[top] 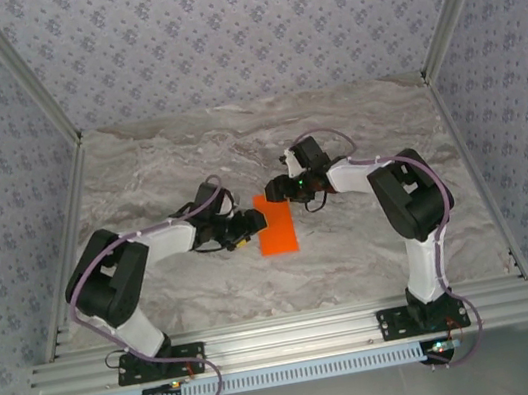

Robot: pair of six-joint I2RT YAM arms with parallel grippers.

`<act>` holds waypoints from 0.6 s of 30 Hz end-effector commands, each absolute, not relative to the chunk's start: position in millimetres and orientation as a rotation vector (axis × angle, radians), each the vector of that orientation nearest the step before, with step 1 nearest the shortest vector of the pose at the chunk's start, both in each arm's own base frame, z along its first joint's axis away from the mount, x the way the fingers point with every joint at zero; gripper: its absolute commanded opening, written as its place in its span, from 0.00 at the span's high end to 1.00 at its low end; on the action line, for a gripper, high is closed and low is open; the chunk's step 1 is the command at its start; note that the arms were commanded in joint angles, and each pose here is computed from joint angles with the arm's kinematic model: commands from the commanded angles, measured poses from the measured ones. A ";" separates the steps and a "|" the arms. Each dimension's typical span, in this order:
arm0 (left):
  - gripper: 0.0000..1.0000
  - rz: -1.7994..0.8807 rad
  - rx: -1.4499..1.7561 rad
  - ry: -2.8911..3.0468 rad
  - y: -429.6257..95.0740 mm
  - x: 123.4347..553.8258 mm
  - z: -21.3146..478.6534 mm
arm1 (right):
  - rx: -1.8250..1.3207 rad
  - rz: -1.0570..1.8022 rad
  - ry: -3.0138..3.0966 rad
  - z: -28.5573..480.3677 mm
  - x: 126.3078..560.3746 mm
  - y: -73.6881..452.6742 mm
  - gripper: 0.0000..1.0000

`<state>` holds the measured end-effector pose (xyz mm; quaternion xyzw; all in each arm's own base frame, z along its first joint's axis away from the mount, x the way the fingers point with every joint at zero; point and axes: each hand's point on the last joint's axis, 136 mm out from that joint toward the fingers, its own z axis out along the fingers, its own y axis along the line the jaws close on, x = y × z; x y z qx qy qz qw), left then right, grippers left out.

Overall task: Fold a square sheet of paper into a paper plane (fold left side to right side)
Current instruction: Third fold the triangle at the center of the table.

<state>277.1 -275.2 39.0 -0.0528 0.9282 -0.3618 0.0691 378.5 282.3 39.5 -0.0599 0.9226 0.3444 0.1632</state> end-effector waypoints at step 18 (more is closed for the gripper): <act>0.57 -1.189 -0.095 2.765 -307.6 281.0 49.8 | -0.183 0.960 2.673 26.5 372.3 280.5 0.38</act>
